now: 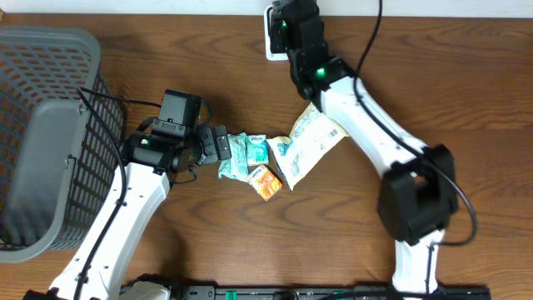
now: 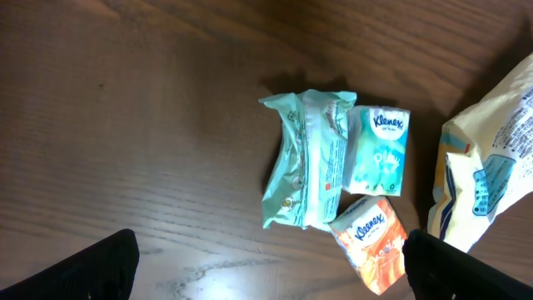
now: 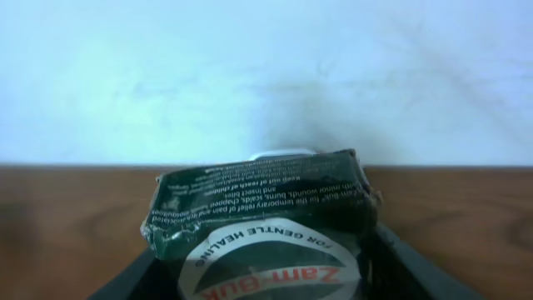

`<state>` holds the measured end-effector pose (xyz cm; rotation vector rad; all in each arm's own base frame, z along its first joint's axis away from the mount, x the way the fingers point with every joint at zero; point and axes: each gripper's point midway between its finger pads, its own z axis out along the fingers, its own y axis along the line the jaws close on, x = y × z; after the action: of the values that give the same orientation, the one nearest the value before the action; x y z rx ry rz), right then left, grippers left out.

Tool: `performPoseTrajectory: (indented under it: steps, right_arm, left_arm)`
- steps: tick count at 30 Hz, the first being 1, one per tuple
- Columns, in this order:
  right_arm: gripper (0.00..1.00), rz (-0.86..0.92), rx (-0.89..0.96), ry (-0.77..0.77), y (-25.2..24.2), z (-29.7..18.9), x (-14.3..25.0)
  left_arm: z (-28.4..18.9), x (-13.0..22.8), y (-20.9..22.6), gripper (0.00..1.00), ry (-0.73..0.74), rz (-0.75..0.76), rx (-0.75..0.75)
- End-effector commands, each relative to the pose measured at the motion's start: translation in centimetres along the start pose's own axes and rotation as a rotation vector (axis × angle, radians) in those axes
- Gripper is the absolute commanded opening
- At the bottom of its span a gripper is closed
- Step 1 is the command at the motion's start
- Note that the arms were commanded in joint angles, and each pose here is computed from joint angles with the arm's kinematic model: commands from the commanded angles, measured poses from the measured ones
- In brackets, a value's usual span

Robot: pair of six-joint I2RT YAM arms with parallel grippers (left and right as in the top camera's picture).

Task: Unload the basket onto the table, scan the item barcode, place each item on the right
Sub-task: 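Hold the Zam-Buk tin up in front of the white barcode scanner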

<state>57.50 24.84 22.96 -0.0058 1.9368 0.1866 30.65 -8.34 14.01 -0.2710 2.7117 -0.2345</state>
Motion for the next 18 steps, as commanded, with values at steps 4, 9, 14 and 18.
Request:
performPoseTrajectory:
  steps: [4, 9, 14, 18]
  right_arm:
    - [0.55, -0.124, 0.042, -0.167, -0.1, 5.6, 2.5]
    - [0.59, -0.193, 0.067, -0.309, -0.3, 8.0, 4.0]
    - [0.57, -0.208, 0.103, -0.313, -1.2, 8.6, 4.9]
    - [0.56, -0.205, 0.129, -0.31, -2.9, 9.0, 4.6]
  left_arm:
    - [-0.2, -0.5, 0.2, 1.0, -0.016, 0.001, -0.013]
    - [-0.2, -0.5, 0.2, 1.0, -0.016, 0.001, -0.013]
    - [-0.2, -0.5, 0.2, 1.0, -0.016, 0.001, -0.013]
    - [-0.2, -0.5, 0.2, 1.0, -0.016, 0.001, -0.013]
